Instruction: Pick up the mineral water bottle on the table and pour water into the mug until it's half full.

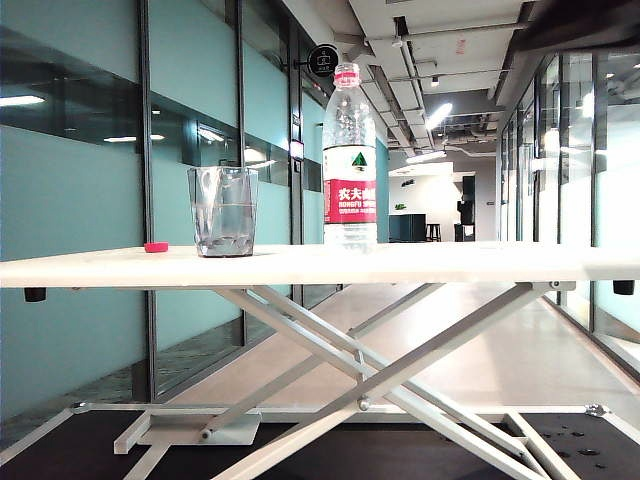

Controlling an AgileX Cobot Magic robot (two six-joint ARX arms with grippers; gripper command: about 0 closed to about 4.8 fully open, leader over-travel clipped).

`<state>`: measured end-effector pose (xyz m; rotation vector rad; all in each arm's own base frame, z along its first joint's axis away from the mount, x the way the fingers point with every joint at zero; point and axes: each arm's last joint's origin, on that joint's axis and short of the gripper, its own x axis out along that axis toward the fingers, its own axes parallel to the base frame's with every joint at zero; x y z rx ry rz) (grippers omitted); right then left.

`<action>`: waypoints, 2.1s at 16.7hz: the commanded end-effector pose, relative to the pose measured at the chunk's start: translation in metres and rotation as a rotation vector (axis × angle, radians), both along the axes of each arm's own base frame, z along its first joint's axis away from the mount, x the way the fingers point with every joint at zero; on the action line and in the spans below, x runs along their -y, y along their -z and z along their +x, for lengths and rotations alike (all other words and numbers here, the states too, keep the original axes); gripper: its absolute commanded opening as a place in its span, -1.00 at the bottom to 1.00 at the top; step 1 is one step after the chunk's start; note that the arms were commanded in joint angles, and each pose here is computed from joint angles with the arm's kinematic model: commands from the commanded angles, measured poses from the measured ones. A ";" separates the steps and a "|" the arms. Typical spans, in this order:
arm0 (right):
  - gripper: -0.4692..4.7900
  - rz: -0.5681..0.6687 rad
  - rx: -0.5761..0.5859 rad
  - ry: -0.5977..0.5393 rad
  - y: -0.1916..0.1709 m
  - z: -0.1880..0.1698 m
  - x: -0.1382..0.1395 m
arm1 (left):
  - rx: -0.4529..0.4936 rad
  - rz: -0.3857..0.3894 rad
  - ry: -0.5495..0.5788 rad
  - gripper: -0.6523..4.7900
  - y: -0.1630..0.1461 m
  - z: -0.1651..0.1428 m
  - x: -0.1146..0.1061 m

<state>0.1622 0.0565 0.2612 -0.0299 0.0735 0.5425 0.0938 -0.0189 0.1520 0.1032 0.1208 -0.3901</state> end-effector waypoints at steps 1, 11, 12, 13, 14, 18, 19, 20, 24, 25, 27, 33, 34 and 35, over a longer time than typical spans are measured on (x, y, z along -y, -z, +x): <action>-0.86 -0.003 -0.004 0.063 0.013 -0.029 0.011 | 0.004 -0.016 -0.077 -0.78 -0.001 0.001 -0.002; -0.86 0.067 0.042 0.266 0.059 -0.082 0.032 | 0.113 -0.050 -0.082 -0.78 -0.013 0.002 -0.002; -0.86 0.082 0.059 0.244 0.062 -0.080 0.031 | 0.125 -0.052 -0.090 -0.78 -0.014 0.002 -0.002; -0.86 0.108 0.091 0.242 0.071 -0.075 0.030 | 0.141 -0.055 -0.089 -0.78 -0.015 0.002 -0.002; -0.86 0.121 0.103 0.243 0.078 -0.073 0.029 | 0.147 -0.056 -0.089 -0.78 -0.016 0.002 -0.002; -0.86 0.112 0.103 0.257 0.090 -0.069 0.029 | 0.163 -0.022 -0.087 -0.78 -0.016 0.002 -0.002; -0.85 0.093 0.114 0.283 0.090 -0.069 0.030 | 0.168 -0.009 -0.094 -0.78 -0.016 0.002 -0.002; -0.85 0.090 0.112 0.299 0.091 -0.068 0.032 | 0.172 -0.009 -0.111 -0.78 -0.017 0.002 -0.003; -0.85 0.076 0.105 0.339 0.092 -0.066 0.046 | 0.248 -0.045 -0.136 -0.78 -0.025 0.001 -0.004; -0.85 0.074 0.108 0.359 0.092 -0.066 0.050 | 0.255 -0.045 -0.136 -0.78 -0.025 0.001 -0.004; -0.85 0.074 0.132 0.425 0.090 -0.065 0.056 | 0.261 -0.024 -0.135 -0.78 -0.025 0.001 -0.004; -0.85 0.075 0.139 0.432 0.089 -0.065 0.057 | 0.259 -0.021 -0.151 -0.78 -0.025 0.002 -0.004; -0.85 0.075 0.139 0.436 0.089 -0.065 0.057 | 0.259 -0.021 -0.150 -0.78 -0.025 0.002 -0.004; -0.85 0.075 0.139 0.436 0.089 -0.065 0.057 | 0.259 -0.021 -0.150 -0.78 -0.025 0.002 -0.004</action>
